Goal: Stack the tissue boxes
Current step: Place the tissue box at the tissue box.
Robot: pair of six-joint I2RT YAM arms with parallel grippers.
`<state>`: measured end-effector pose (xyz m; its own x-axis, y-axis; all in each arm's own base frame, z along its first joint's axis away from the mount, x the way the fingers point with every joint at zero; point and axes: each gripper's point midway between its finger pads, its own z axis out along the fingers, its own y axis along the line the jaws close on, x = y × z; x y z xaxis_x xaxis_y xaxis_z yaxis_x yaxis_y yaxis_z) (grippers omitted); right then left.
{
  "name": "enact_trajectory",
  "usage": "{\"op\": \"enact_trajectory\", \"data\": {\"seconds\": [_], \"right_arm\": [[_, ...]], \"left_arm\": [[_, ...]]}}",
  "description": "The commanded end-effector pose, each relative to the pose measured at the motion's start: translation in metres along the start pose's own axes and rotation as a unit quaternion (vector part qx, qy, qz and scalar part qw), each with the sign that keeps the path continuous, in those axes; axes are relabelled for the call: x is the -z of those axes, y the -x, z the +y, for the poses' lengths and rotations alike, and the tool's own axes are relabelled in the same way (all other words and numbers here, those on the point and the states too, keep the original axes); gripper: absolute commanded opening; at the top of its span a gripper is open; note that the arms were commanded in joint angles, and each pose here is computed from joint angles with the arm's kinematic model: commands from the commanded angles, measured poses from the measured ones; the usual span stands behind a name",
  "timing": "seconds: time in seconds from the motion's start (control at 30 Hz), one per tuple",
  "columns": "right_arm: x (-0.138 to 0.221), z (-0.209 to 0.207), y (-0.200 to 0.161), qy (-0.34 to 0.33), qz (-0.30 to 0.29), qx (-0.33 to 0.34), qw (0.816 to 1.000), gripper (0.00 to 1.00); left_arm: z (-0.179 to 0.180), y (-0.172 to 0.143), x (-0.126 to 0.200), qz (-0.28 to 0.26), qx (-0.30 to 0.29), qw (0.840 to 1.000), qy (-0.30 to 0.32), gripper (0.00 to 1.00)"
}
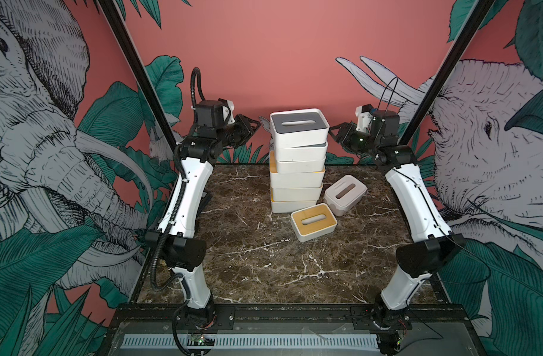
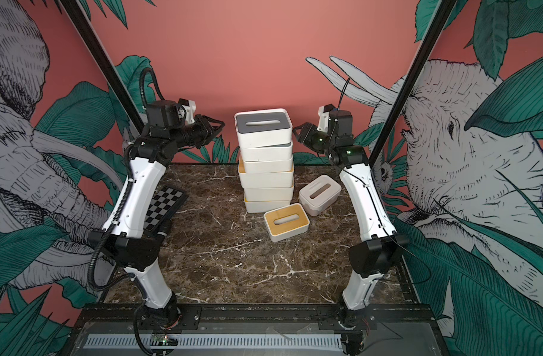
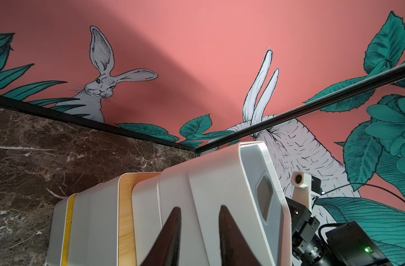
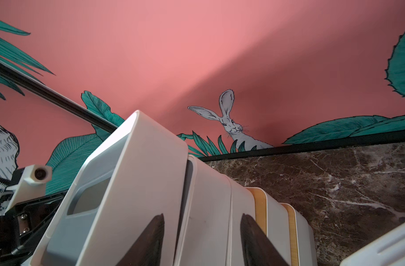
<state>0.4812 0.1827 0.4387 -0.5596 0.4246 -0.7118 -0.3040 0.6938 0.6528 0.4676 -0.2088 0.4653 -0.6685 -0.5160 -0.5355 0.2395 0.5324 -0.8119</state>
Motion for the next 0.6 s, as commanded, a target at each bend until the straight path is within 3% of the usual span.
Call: {"op": "enact_trajectory", "data": {"seconds": [0.0, 0.57], "right_arm": [[0.012, 0.024, 0.007, 0.024, -0.008, 0.024, 0.999, 0.53], [0.03, 0.036, 0.011, 0.033, -0.021, 0.031, 0.999, 0.53]], "left_arm": [[-0.018, 0.002, -0.005, -0.001, -0.005, 1.0, -0.03, 0.31], [-0.037, -0.006, -0.025, 0.014, -0.008, 0.998, -0.063, 0.32]]}}
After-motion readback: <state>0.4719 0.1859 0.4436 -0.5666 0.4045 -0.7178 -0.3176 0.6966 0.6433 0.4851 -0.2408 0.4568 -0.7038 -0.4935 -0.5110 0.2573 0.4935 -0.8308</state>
